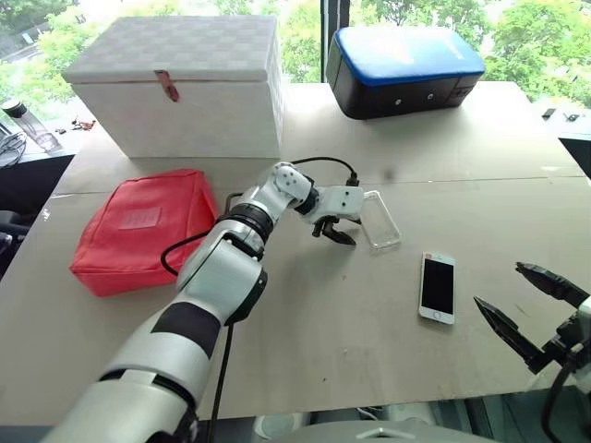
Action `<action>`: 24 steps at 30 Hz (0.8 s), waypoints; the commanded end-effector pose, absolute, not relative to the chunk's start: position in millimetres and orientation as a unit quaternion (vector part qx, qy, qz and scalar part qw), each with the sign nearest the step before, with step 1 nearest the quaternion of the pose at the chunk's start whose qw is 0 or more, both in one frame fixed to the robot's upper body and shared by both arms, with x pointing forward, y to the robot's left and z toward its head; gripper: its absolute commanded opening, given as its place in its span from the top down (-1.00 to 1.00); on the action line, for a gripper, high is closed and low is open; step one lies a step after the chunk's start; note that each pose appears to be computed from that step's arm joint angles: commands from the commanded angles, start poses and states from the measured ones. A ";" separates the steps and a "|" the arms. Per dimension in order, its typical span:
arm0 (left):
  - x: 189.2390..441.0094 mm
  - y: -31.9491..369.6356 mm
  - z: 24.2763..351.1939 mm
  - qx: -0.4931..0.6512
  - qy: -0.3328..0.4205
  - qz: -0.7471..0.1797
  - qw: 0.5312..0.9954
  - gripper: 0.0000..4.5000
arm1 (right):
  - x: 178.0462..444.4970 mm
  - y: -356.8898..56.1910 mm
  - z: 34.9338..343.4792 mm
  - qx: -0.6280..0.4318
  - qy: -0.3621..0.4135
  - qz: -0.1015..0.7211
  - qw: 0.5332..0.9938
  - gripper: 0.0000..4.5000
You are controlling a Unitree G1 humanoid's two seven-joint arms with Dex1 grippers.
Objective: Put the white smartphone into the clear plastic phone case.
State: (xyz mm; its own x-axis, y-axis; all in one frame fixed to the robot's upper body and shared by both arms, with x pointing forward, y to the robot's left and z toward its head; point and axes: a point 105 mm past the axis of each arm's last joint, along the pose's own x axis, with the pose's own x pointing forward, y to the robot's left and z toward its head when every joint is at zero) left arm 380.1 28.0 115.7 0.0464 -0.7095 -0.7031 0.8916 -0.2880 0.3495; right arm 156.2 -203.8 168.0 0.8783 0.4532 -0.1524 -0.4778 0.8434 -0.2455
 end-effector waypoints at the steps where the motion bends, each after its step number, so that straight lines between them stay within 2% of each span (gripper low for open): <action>1: 384.6 28.0 116.9 0.436 0.113 -0.669 0.591 0.47 | 150.1 -194.8 171.6 -0.143 0.026 0.241 0.960 -0.84; 4: 385.1 24.8 122.3 0.411 0.101 -0.671 0.609 0.98 | 145.1 -191.4 165.7 -0.138 0.036 0.242 0.960 -0.84; 9: 380.9 26.5 145.8 0.365 0.071 -0.700 0.609 0.98 | 136.2 -195.6 160.2 -0.152 0.061 0.234 0.958 -0.84; 10: 382.0 26.1 148.9 0.362 0.067 -0.698 0.614 0.76 | 135.5 -197.7 160.5 -0.154 0.064 0.230 0.959 -0.84; 12: 386.6 24.0 152.1 0.363 0.059 -0.684 0.630 0.49 | 136.2 -200.7 160.9 -0.157 0.067 0.226 0.959 -0.84; 13: 389.1 22.0 151.9 0.361 0.060 -0.676 0.640 0.20 | 137.6 -201.7 161.0 -0.159 0.067 0.225 0.959 -0.84; 15: 388.5 19.3 146.6 0.366 0.073 -0.675 0.636 -0.18 | 140.4 -201.6 161.6 -0.160 0.063 0.228 0.958 -0.84; 24: 389.0 -7.1 123.9 0.427 0.094 -0.649 0.622 -0.18 | 151.5 -199.7 162.7 -0.177 0.055 0.243 0.952 -0.84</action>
State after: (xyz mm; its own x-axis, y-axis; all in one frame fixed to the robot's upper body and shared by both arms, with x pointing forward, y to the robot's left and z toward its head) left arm 383.9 -3.3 116.1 0.1007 -0.7434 -0.6612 0.9029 -0.2109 0.3746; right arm 150.3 -202.4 159.1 0.8792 0.4331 -0.1987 -0.4748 0.8317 -0.2879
